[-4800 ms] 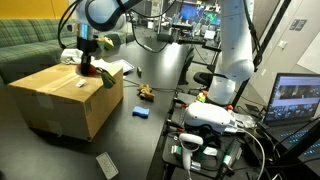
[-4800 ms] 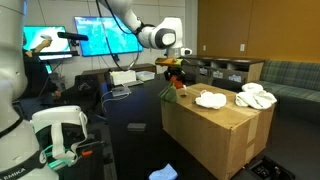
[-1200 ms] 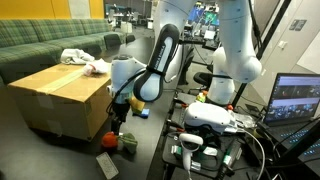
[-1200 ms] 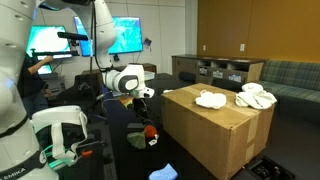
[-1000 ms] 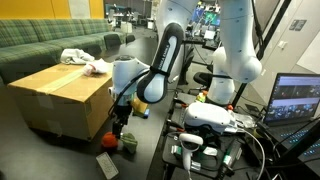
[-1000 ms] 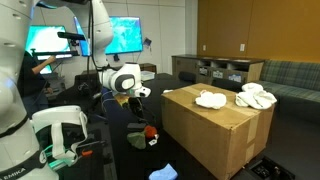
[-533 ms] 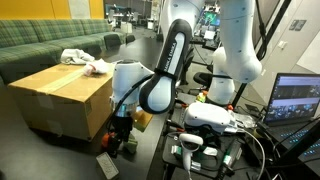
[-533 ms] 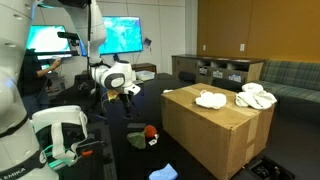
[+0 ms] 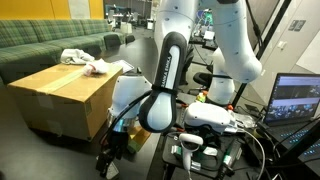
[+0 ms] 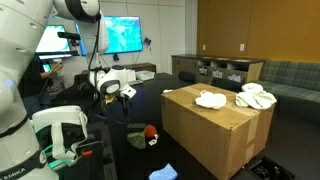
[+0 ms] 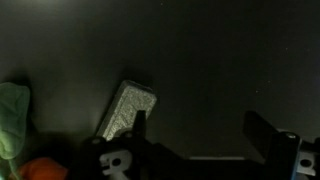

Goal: Put the moose doll on the table, then the white towel on the box, then blue sponge on the table, the white plastic on the box, the turnip plushie on the table, finally, the duster on the box

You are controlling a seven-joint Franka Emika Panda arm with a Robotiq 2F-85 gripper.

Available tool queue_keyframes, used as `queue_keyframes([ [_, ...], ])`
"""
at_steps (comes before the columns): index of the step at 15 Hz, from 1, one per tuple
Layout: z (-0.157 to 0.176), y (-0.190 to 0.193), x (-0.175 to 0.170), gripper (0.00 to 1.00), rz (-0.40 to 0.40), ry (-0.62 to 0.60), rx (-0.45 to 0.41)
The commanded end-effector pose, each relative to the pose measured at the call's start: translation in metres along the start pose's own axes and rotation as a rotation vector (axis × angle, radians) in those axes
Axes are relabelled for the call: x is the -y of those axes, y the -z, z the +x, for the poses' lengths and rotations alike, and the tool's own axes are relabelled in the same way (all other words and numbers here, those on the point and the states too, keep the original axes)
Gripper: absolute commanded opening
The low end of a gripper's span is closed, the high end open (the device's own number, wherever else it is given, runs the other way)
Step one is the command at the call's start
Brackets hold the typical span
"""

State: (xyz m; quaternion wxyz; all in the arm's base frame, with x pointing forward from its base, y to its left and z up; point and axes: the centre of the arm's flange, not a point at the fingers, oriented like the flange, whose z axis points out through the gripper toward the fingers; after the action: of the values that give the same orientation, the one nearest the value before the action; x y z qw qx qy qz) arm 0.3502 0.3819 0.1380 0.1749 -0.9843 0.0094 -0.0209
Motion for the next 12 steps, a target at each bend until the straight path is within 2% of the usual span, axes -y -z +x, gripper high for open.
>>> queue_keyframes([
  [1,0.000,-0.023,0.012,1.00,0.042,0.000,-0.019],
  [12,-0.004,-0.063,0.029,1.00,0.048,0.015,0.000],
])
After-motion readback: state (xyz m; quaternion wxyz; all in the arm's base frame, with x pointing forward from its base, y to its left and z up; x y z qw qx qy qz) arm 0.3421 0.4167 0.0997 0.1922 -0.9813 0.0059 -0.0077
